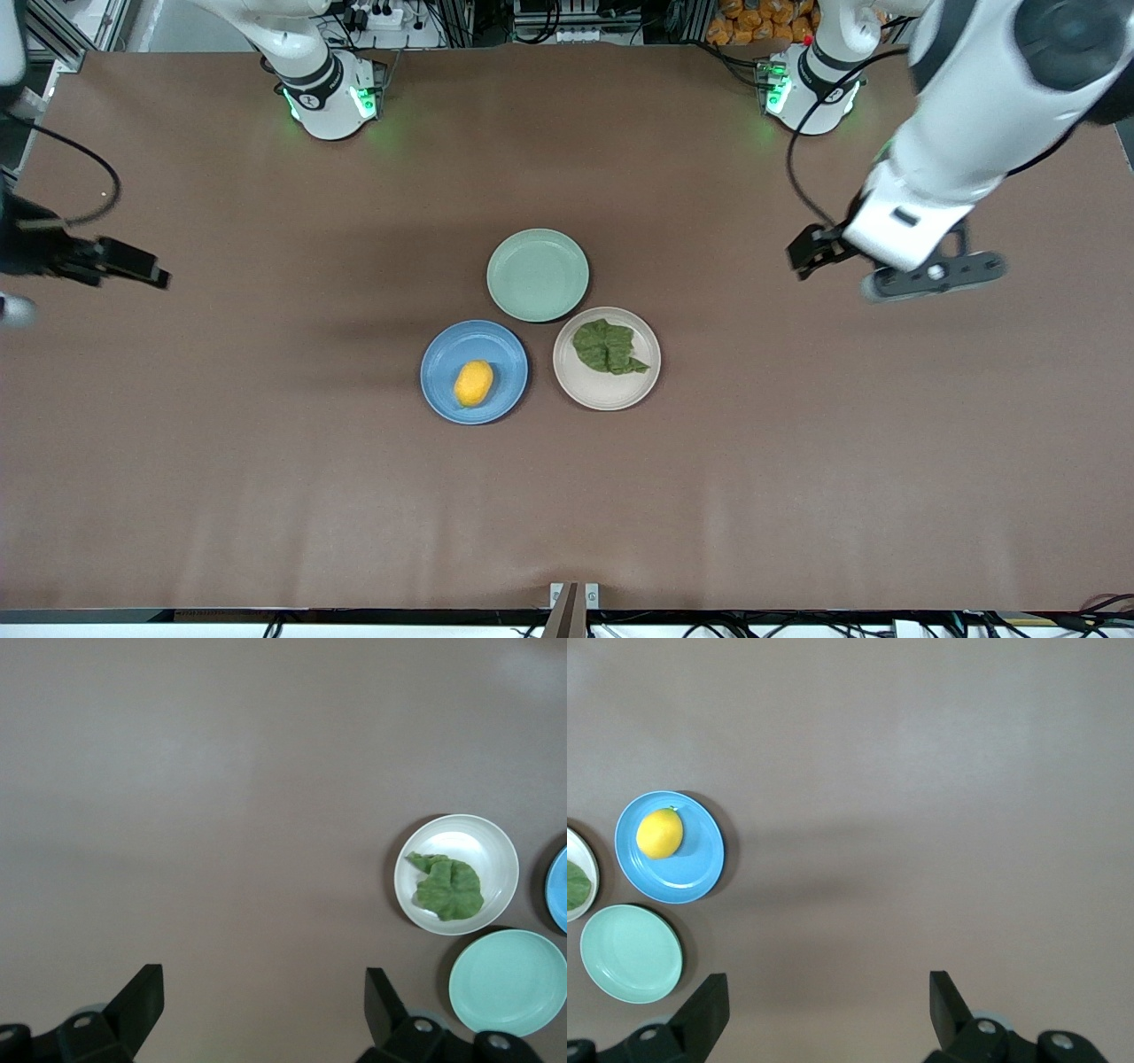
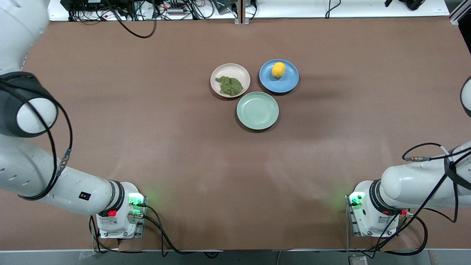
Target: Place lemon and lettuce in plates
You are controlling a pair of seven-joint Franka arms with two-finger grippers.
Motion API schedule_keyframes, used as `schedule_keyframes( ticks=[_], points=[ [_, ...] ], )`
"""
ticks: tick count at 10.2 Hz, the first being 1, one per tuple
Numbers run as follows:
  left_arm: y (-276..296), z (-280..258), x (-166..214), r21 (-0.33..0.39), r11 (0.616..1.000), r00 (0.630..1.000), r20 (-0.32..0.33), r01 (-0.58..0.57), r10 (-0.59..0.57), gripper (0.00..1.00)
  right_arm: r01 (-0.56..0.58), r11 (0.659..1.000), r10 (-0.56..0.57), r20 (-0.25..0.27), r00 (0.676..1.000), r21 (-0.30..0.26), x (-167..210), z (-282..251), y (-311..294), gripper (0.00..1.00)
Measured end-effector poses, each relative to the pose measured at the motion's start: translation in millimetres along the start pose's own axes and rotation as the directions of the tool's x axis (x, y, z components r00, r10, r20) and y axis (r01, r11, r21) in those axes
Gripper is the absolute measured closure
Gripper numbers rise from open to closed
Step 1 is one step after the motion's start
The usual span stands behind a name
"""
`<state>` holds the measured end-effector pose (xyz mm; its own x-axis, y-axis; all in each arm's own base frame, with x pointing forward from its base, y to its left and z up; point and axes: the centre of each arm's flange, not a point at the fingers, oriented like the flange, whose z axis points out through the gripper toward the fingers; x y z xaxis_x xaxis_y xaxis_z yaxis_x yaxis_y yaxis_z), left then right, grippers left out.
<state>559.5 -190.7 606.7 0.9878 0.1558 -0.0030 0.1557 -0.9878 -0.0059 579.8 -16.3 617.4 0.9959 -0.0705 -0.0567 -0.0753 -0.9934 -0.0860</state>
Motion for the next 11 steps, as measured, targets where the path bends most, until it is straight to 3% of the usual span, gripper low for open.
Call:
schedule_keyframes(
  ticks=[4,11],
  points=[
    [-54,-34,-11,-0.005,1.0,1.0,-0.008,0.004,-0.004,0.0,0.039,0.995,-0.036,0.04,0.999,-0.088,-21,0,-13,0.0],
    [-91,-32,2,-0.008,0.998,0.998,-0.002,-0.057,0.057,0.0,0.077,0.993,-0.073,0.044,0.996,-0.092,-20,7,-21,0.0]
  ],
)
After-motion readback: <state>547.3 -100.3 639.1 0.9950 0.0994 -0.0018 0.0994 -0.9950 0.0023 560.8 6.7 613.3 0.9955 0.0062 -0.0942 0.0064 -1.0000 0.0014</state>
